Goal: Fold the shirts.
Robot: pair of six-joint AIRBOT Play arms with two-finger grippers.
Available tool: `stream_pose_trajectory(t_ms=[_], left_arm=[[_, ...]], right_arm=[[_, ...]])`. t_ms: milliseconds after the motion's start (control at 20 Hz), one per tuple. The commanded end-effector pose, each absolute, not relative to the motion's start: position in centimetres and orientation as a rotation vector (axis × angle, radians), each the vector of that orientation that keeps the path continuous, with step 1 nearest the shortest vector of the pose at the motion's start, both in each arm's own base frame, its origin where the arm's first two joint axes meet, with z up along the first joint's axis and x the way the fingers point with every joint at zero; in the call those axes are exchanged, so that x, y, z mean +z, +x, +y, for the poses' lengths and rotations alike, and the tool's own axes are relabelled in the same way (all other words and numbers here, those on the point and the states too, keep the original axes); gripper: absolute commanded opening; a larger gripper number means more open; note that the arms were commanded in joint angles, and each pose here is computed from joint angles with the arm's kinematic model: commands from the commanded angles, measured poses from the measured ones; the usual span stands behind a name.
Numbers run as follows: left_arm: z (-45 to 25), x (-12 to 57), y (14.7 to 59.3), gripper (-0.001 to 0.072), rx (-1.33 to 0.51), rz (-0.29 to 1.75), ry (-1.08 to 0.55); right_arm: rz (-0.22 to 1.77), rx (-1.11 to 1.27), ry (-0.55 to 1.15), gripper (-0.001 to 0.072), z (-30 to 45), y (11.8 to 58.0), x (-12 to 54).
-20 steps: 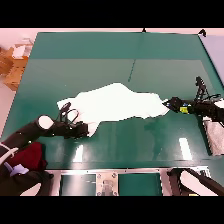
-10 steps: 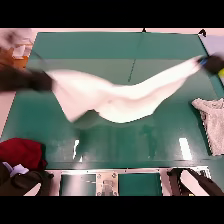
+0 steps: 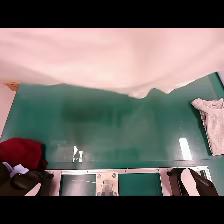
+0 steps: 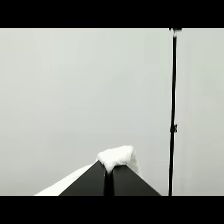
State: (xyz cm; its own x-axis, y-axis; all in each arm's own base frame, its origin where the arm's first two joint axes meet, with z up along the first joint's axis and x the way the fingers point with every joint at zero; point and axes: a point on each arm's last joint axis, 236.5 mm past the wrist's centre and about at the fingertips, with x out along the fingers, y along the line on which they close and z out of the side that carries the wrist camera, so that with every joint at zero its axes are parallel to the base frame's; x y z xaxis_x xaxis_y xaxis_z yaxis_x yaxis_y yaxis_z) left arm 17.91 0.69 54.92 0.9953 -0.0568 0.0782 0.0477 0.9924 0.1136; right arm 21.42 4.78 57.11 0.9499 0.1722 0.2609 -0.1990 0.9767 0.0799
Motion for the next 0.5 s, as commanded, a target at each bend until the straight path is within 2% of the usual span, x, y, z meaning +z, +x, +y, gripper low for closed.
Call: stream_pose_trajectory(t_ms=[0,150,250,450], left_arm=[[0.9,55.3,18.2,0.0023,-0.036,-0.101,0.173],[-0.7,52.0,22.5,0.0023,-0.049,-0.002,0.216],[-2.0,48.9,26.1,0.0023,-0.06,0.098,0.247],[-5.9,38.0,36.6,0.0023,-0.086,0.397,0.31]], right_arm=[[-0.342,0.164,0.064,0.0021,5.8,18.7,59.5],[-0.292,0.155,0.106,0.0021,3.9,21.4,58.3],[-0.207,0.15,0.169,0.0021,1.6,25.0,55.6],[0.083,0.158,0.324,0.0021,-3.9,36.2,43.2]])
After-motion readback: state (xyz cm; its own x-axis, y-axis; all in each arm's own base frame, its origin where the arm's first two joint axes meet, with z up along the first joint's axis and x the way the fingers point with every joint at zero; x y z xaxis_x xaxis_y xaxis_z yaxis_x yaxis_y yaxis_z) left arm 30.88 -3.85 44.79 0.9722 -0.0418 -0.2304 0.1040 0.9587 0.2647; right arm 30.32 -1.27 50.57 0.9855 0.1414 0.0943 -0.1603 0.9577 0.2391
